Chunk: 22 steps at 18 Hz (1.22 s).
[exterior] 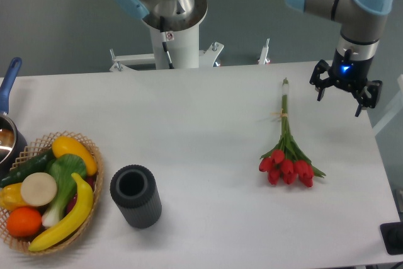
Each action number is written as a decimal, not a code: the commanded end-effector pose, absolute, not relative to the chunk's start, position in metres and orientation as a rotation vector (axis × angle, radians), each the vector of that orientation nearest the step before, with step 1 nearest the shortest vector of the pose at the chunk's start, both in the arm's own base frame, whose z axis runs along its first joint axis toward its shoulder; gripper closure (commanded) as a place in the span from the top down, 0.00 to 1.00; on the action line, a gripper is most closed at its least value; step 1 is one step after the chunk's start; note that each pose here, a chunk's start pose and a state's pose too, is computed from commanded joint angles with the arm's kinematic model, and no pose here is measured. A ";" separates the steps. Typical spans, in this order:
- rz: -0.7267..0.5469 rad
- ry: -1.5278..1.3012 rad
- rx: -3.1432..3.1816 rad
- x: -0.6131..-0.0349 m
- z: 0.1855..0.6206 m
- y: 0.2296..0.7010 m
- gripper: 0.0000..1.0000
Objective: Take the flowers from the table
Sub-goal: 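Move the open gripper over the tulip stems and lower it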
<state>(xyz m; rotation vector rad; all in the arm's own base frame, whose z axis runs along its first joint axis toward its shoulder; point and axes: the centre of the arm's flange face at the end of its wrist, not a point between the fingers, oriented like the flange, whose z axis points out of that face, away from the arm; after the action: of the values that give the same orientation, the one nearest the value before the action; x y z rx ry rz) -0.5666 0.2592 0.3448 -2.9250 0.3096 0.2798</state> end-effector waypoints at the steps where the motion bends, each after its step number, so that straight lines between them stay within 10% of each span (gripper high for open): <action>1: 0.276 0.311 -2.927 -0.566 0.342 0.260 1.00; 22: -0.029 -0.213 -2.749 -0.541 0.265 0.284 1.00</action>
<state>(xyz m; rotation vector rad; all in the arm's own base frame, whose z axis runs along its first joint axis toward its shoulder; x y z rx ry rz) -0.5406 0.2842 0.2648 -2.7492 -0.2130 -0.0286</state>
